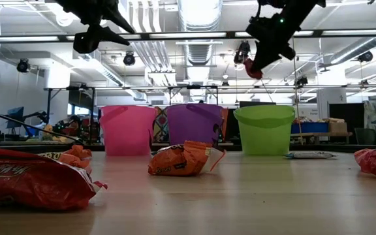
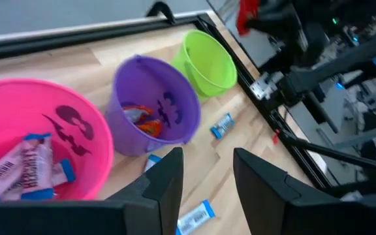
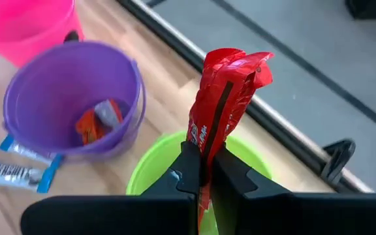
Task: Organize candy in baskets
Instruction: Put the red chocolate into the green bucket
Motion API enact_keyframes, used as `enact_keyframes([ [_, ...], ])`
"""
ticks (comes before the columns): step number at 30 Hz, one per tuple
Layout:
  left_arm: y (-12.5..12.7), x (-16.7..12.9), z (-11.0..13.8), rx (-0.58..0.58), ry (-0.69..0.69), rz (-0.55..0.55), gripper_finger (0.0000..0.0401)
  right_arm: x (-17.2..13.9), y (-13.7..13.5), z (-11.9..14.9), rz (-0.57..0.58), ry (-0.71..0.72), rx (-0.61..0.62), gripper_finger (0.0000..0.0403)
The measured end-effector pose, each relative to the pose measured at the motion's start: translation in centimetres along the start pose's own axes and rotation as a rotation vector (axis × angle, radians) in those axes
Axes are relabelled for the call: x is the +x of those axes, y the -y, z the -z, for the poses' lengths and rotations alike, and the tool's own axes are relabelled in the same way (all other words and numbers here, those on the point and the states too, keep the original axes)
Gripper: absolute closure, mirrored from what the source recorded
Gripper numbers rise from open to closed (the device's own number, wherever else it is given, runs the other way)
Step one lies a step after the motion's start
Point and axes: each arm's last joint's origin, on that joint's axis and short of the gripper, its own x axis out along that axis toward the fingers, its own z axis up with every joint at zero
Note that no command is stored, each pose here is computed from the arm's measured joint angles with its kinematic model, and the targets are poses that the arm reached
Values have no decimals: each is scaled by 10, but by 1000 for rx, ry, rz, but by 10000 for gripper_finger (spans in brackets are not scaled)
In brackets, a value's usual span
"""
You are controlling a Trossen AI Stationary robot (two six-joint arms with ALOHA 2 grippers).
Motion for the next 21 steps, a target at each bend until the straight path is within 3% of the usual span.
enact_keyframes([
  [13, -10, 16, -6, 0, 41, -118, 282, 15, 9, 20, 30, -113, 25, 390],
  [21, -12, 26, -7, 35, 32, -137, 282, 16, 18, 17, -71, -148, 161, 390],
])
